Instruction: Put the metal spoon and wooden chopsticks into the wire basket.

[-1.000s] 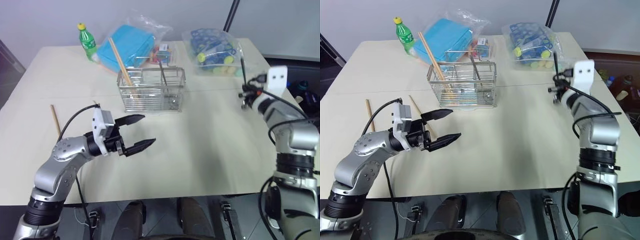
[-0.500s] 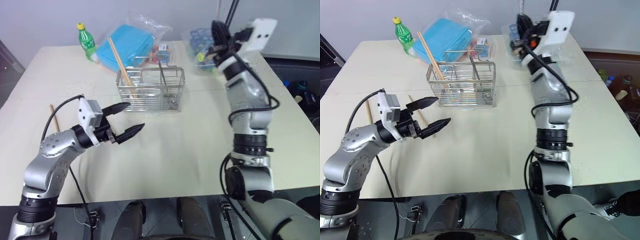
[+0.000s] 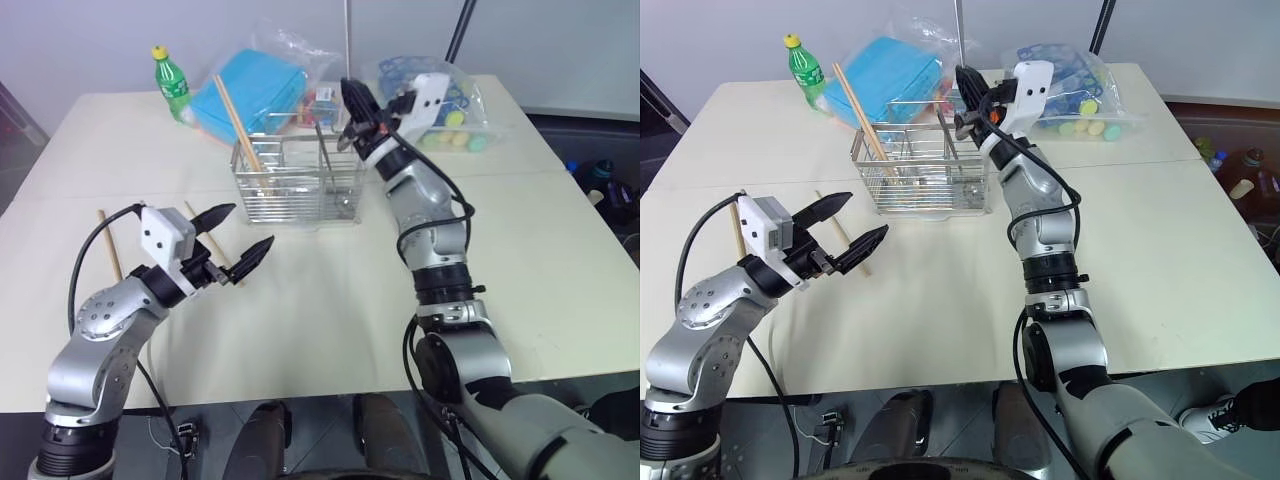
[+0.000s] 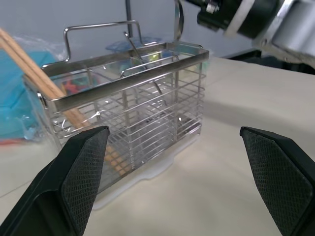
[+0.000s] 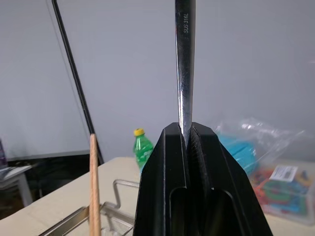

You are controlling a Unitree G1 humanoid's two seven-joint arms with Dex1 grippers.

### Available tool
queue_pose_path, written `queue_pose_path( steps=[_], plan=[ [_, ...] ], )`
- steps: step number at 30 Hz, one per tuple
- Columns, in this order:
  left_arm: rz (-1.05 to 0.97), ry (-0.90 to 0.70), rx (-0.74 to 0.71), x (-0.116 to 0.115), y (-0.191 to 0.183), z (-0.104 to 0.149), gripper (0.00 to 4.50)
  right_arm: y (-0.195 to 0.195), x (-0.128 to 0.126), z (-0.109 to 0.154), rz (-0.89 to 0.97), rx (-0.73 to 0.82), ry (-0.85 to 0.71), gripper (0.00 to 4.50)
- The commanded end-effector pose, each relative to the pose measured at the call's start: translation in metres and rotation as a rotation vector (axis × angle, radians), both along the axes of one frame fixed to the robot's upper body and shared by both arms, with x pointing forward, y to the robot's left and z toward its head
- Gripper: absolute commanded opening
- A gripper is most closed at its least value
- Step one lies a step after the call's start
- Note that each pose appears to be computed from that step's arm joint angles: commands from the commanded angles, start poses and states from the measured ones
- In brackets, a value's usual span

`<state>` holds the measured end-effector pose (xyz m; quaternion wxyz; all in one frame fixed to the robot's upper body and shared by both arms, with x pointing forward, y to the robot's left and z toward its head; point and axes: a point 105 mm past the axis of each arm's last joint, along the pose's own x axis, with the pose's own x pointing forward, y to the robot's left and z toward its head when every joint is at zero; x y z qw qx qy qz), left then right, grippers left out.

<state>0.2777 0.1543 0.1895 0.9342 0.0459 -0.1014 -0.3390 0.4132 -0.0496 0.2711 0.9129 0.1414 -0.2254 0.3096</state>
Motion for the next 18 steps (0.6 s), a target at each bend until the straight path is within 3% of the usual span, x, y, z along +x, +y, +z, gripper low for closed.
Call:
queue_pose_path(
  steps=[1,18],
  plan=[
    [0.039,-0.049,-0.007,-0.005,0.003,0.011,4.5,0.011,-0.007,0.018,0.039,0.014,-0.073,0.03],
    [0.091,-0.069,-0.064,-0.007,-0.002,0.019,4.5,0.017,-0.006,-0.005,0.036,-0.036,-0.08,0.03]
  ],
)
